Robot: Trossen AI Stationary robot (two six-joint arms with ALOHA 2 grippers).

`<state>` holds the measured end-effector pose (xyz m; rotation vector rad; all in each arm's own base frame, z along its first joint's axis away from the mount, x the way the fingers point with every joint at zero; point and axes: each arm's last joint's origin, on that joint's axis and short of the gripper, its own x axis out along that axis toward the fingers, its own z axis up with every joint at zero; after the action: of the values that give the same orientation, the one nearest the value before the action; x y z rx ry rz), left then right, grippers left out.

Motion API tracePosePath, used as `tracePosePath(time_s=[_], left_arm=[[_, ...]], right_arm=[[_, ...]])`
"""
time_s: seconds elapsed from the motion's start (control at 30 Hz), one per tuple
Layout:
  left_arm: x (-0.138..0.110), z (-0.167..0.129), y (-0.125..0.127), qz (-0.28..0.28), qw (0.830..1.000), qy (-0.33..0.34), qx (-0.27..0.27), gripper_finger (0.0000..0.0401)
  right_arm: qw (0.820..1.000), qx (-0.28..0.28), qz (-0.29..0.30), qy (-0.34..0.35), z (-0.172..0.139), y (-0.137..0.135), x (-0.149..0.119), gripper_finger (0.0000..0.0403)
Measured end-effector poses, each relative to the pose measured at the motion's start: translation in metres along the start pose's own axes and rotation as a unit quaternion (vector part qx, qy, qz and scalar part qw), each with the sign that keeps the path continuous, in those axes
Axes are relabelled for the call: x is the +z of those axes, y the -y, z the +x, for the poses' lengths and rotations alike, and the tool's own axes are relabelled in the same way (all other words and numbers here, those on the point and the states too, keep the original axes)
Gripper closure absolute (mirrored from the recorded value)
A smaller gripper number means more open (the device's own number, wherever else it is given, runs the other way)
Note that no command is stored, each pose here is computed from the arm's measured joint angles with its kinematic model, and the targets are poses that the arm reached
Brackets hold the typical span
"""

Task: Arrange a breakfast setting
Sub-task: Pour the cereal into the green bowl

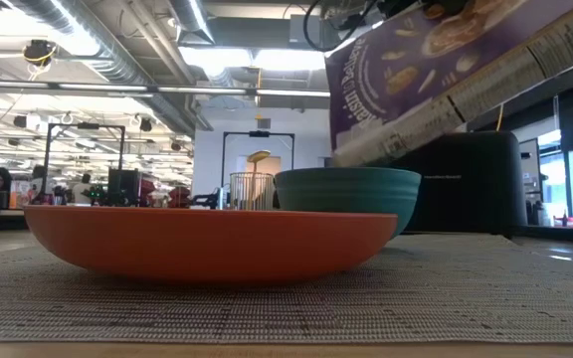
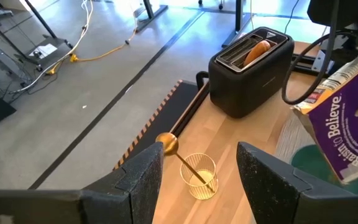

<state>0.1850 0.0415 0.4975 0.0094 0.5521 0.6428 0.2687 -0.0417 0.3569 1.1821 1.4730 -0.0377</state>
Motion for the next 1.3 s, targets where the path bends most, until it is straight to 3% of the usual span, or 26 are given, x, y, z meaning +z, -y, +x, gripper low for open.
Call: tracePosePath(time_s=[0.63, 0.83, 1.3], left_arm=[[0.0000, 0.0000, -0.0001, 0.000, 1.000, 0.000, 0.001, 0.0202], [0.0000, 0.0000, -0.0001, 0.000, 1.000, 0.000, 0.001, 0.0202], [-0.0001, 0.0000, 0.0000, 0.000, 1.000, -0.001, 0.000, 0.0202]], right_arm=[[1.000, -0.004, -0.017, 0.003, -0.0001, 0.0003, 0.0003, 0.0396], [0.999, -0.025, 0.007, 0.029, -0.0051, 0.0061, 0.0049, 0.0396], [1.000, -0.012, -0.003, 0.019, -0.0047, 0.0050, 0.0041, 0.0396]])
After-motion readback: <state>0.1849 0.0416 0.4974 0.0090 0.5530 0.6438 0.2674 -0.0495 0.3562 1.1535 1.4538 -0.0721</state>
